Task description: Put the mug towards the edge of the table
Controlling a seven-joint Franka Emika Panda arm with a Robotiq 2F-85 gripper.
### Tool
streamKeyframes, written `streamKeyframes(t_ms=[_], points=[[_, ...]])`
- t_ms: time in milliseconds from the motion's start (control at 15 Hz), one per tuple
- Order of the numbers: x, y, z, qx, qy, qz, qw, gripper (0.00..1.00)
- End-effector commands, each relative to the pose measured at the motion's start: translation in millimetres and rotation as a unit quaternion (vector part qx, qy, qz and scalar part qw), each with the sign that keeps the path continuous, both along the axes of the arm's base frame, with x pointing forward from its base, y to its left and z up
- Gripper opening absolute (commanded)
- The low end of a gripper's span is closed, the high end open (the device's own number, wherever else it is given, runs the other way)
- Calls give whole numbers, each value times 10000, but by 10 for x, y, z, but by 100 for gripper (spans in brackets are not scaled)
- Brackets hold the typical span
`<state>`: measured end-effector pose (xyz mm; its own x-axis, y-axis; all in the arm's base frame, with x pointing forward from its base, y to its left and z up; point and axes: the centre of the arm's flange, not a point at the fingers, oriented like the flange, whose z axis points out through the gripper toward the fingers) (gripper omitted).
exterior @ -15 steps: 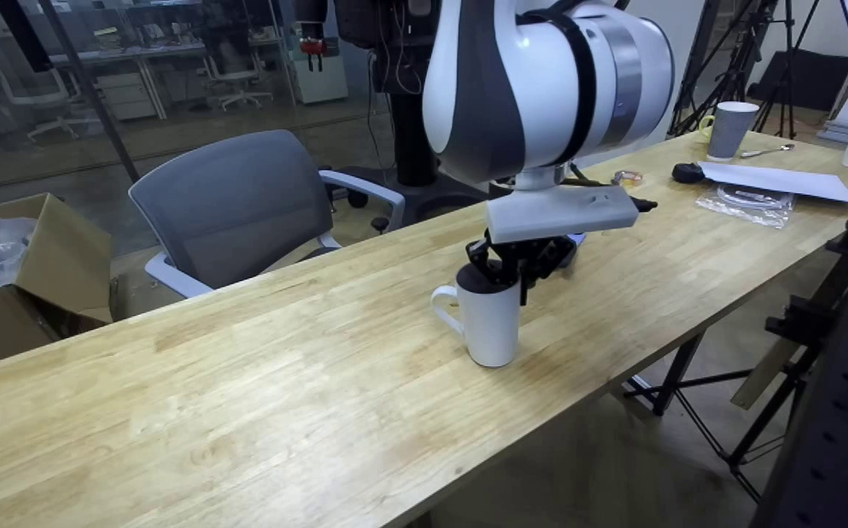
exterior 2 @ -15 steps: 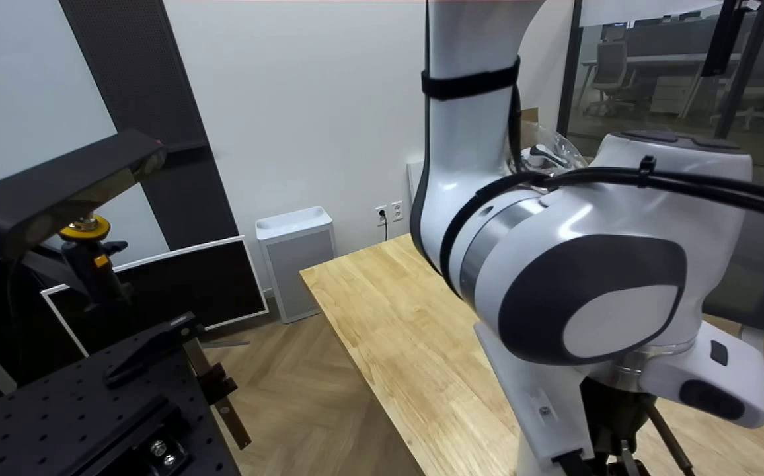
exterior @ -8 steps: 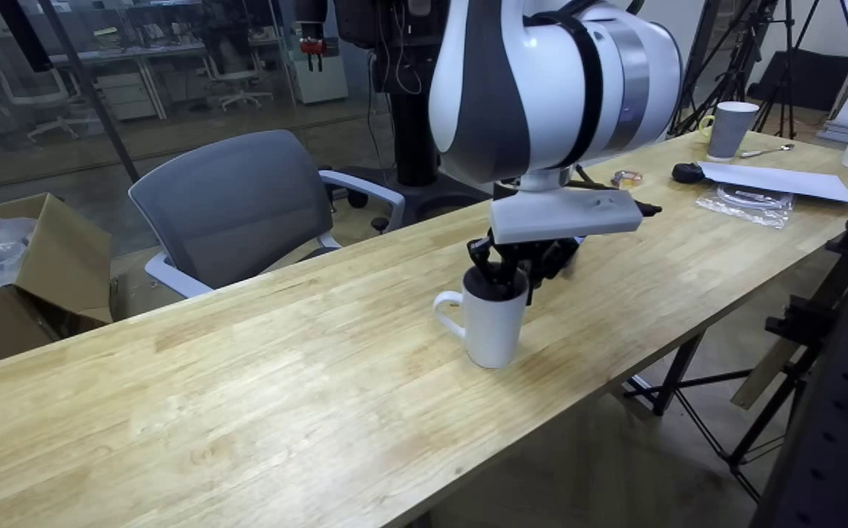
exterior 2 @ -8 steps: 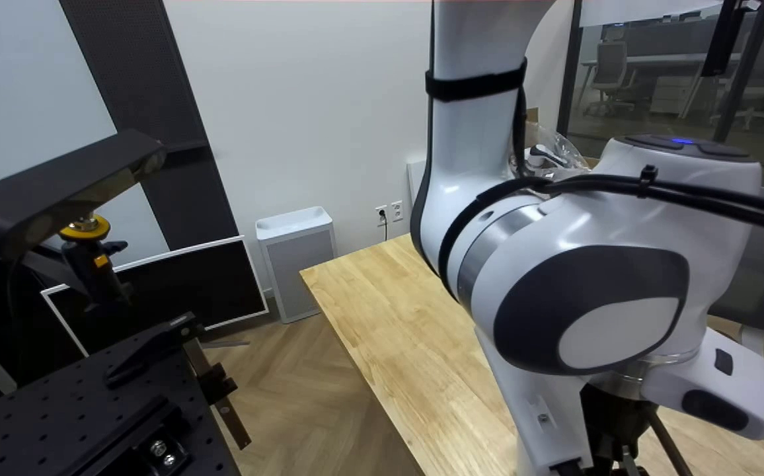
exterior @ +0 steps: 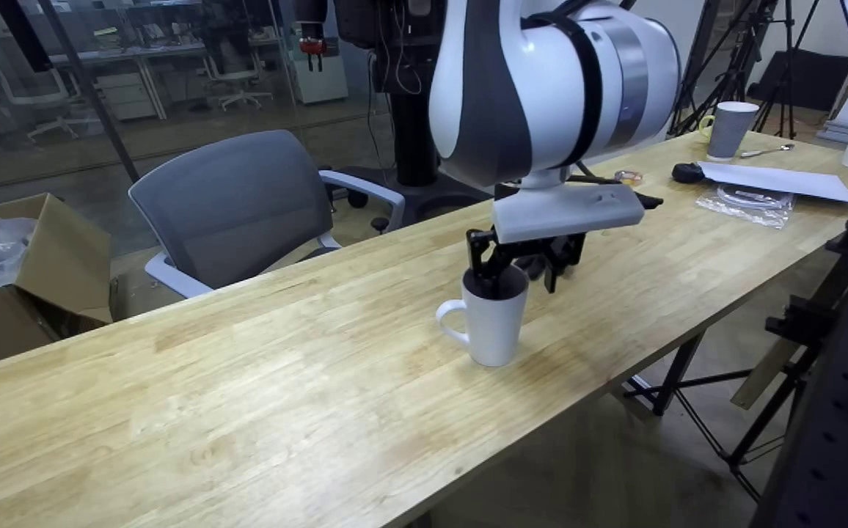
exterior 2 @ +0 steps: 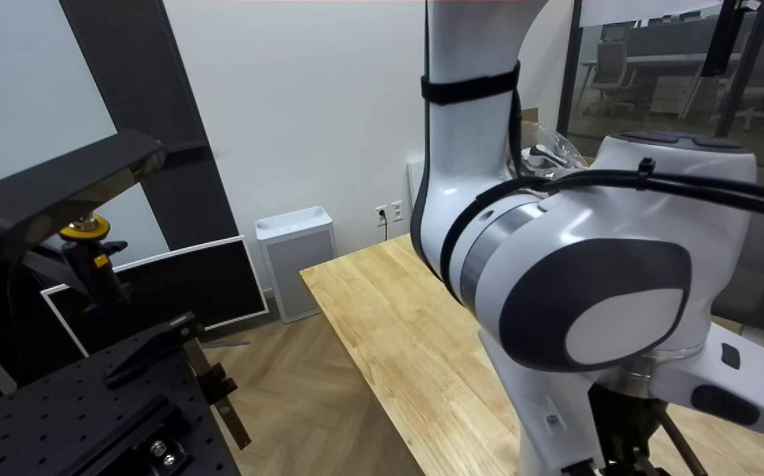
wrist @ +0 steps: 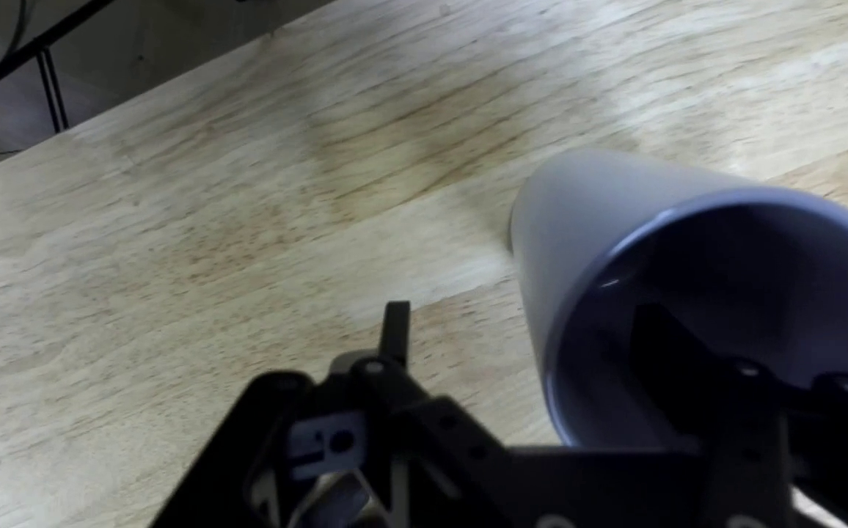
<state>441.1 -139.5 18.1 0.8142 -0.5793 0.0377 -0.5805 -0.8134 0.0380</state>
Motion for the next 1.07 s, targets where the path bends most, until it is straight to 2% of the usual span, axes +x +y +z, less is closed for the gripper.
streamKeyframes(t_ms=[0,600,1000], points=[[120,48,149,-224,72,37,9997,100],[335,108,389,-507,319,213,9980,100],[497,128,719,-434,346,288,9980,100]])
